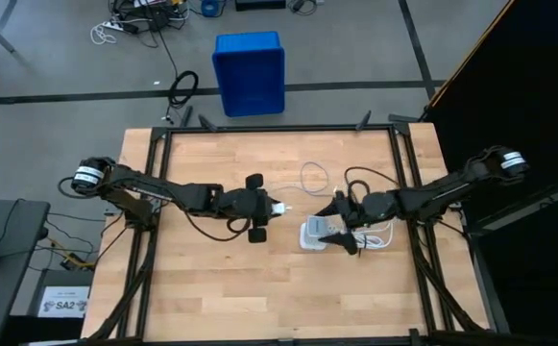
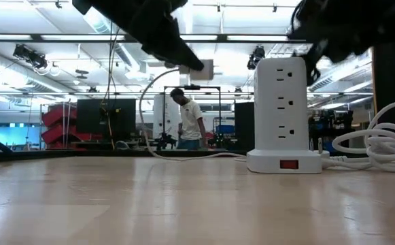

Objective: Insert USB
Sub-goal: Remove the white usb cable from the white charger adapter

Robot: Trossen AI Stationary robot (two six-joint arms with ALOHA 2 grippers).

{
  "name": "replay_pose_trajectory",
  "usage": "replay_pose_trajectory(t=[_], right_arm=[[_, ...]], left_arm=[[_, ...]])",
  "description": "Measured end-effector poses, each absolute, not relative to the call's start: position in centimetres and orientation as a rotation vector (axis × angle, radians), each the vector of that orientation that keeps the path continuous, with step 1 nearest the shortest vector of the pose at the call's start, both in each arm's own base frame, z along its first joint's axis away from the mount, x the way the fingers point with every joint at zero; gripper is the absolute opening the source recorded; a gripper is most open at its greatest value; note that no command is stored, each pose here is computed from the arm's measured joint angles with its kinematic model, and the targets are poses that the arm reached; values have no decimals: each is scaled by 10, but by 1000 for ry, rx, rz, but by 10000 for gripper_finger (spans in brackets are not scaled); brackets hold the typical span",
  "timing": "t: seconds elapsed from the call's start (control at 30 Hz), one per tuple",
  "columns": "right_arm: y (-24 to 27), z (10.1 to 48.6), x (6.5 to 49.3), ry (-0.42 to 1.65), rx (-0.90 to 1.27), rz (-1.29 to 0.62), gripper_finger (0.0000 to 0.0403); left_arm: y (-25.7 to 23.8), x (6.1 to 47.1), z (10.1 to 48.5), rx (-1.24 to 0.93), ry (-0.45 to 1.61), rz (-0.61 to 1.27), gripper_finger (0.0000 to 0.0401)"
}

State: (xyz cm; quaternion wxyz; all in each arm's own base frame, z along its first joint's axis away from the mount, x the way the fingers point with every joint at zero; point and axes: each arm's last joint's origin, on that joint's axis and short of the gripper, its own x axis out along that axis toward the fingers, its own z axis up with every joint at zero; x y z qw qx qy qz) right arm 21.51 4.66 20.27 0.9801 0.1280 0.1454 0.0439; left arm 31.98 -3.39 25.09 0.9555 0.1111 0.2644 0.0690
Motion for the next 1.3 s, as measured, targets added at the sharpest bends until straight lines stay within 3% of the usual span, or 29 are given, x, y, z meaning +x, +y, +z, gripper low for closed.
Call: replay_pose_trajectory(t=[0.3, 0.53, 0.87, 1.03, 1.3], right_arm=[[22, 222, 221, 98, 436, 13, 345], [16, 221, 236, 43, 501, 17, 345], [16, 226, 268, 128, 494, -17, 341], [13, 225, 269, 174, 485, -40, 291], [14, 228, 268, 158, 468, -27, 161]], left_arm=[[-56, 337, 274, 582, 216, 193, 123], [-63, 353, 264, 809, 305, 316, 123], [-77, 379, 248, 949, 394, 366, 125], [-82, 377, 248, 980, 422, 410, 125], [-88, 376, 248, 987, 426, 406, 125]])
